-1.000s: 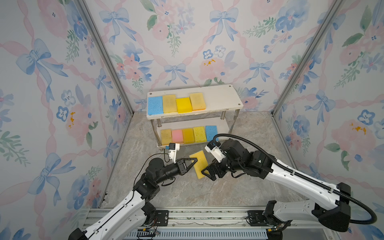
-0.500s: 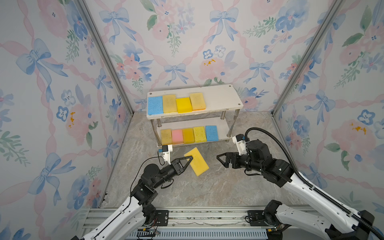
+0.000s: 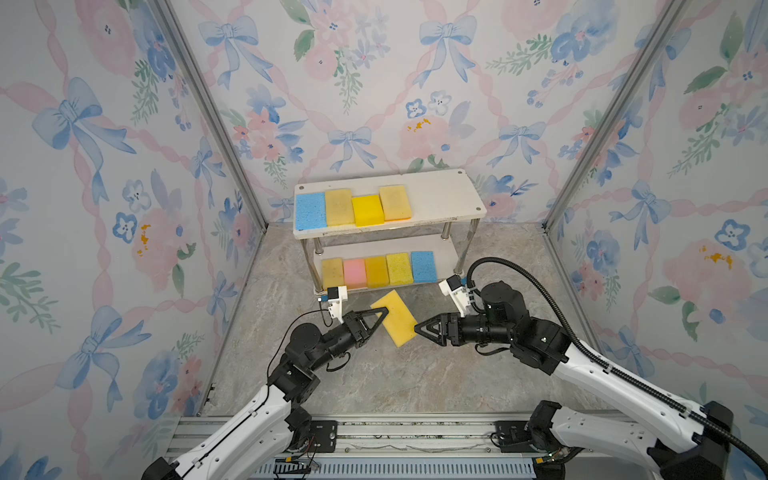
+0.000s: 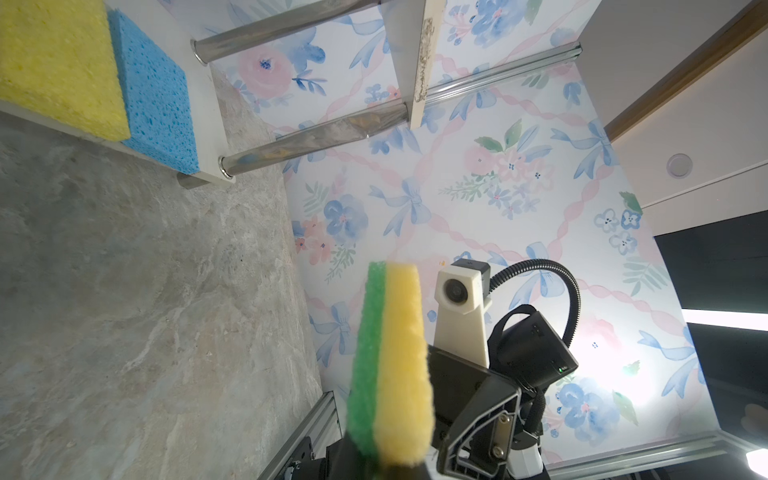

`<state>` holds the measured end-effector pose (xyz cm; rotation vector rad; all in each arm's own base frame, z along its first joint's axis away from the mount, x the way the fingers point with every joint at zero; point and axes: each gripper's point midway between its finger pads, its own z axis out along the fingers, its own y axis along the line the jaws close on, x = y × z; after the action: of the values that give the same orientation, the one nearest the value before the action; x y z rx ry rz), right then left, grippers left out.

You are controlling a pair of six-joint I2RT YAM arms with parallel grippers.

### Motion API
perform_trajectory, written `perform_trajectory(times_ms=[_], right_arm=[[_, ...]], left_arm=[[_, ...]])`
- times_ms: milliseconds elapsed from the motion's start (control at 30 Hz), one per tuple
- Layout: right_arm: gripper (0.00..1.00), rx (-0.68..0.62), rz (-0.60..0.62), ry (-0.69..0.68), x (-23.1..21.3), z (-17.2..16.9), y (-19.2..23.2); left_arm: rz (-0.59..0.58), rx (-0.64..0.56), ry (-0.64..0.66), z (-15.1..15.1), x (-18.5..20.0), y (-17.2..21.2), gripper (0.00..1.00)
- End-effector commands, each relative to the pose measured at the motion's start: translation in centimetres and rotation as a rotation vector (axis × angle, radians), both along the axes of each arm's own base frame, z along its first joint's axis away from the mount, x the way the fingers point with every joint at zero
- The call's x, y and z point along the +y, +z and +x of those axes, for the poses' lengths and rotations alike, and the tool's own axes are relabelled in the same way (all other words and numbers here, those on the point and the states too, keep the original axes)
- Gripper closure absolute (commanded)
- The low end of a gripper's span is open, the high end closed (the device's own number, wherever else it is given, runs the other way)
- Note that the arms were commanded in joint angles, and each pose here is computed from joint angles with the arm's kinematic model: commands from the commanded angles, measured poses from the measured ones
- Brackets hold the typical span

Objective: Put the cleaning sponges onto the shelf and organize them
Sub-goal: 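Hold the green-backed sponge beside the left gripper while the left gripper hovers near, then carry the green-backed sponge with the right gripper toward the shelf's top tier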

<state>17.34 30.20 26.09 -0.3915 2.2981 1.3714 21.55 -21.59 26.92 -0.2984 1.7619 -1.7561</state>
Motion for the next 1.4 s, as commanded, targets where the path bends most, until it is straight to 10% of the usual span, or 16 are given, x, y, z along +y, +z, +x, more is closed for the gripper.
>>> perform_trajectory(times_ms=[0,1367], right_arm=[[0.4,-0.035,0.047,0.038,1.0,-0.5,2.0],[0.94,-0.04,0.053,0.05,2.0,-0.6,2.9]], left_arm=[[-0.053,-0.03,-0.022,-0.5,0.3,1.8,1.0],[-0.068,-0.041,-0.025,-0.8,0.7,2.2,1.0]])
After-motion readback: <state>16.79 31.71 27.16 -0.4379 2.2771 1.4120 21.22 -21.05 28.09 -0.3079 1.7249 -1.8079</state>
